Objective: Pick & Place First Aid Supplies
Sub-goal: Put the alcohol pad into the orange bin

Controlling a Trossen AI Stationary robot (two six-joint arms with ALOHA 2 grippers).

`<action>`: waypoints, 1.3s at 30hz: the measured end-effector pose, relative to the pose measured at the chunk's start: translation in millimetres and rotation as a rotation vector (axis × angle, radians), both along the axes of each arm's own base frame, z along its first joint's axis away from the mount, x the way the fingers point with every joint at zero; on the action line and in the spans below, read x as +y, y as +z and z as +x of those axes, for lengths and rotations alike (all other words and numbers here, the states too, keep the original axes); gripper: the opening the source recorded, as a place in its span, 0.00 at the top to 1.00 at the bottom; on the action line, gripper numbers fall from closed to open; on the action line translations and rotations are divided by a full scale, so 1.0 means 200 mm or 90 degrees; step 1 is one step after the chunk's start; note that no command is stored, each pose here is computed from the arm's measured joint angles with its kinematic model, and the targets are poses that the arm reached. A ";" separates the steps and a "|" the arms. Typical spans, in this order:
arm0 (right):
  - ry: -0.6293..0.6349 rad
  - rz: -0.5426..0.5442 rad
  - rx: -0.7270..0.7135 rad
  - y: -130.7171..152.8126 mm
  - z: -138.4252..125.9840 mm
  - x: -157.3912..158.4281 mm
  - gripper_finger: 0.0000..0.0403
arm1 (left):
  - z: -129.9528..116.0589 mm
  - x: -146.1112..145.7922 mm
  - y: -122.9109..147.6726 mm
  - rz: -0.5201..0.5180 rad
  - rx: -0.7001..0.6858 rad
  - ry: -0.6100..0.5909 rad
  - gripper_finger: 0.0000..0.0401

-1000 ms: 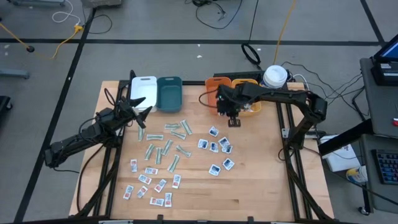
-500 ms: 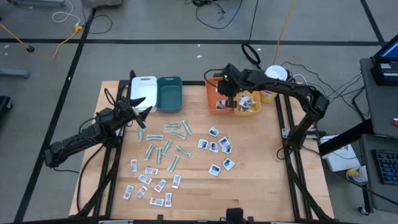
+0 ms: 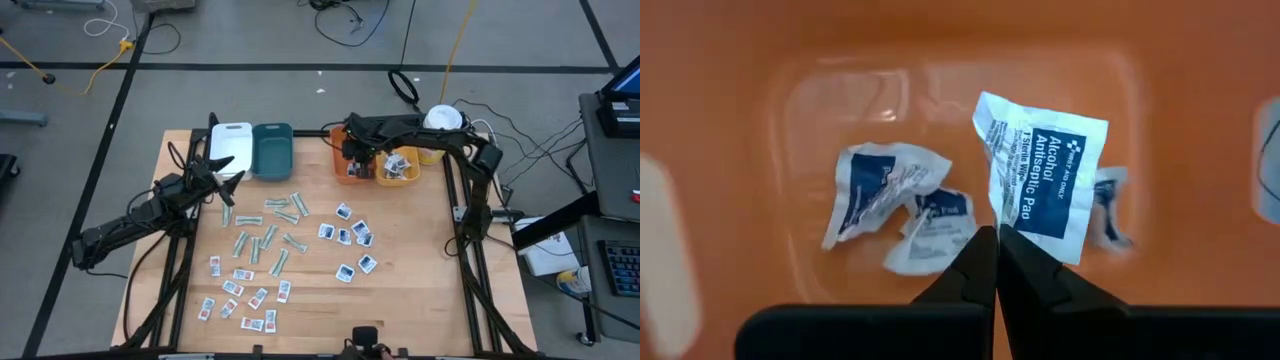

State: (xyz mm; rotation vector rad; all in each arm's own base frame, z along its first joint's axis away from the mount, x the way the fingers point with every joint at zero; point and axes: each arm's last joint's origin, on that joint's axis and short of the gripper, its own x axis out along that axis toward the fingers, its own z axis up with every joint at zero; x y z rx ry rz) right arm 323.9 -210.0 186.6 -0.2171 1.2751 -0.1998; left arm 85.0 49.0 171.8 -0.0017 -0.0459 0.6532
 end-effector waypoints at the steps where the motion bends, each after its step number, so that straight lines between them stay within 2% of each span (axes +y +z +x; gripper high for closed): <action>1: 0.001 0.004 0.004 -0.02 0.00 0.00 1.00 | 0.00 0.00 0.00 0.000 0.000 0.000 0.26; 6: 0.006 0.027 0.016 -0.09 0.02 -0.01 1.00 | 0.00 0.00 0.00 0.000 0.000 0.000 0.26; 11: 0.010 0.019 0.001 -0.08 0.04 0.00 0.98 | 0.00 0.00 0.00 0.000 0.000 0.000 0.26; 16: 0.046 0.037 -0.030 -0.05 0.04 0.01 0.85 | 0.00 0.00 0.00 0.000 0.000 0.000 0.26; 19: 0.032 0.048 -0.031 -0.05 0.04 0.01 0.74 | 0.00 0.00 0.00 0.000 0.000 0.000 0.26; 22: -0.032 0.044 -0.040 -0.01 0.04 0.01 0.64 | 0.00 0.00 0.00 0.000 0.000 0.000 0.26; 27: -0.220 0.053 -0.106 0.14 0.03 0.03 0.56 | 0.00 0.00 0.00 0.000 0.000 0.000 0.26; 31: -0.317 0.087 -0.158 0.25 0.02 0.10 0.54 | 0.00 0.00 0.00 0.000 0.000 0.000 0.26; 39: -0.563 0.146 -0.261 0.40 0.00 0.27 0.55 | 0.00 0.00 0.00 0.000 0.000 0.000 0.26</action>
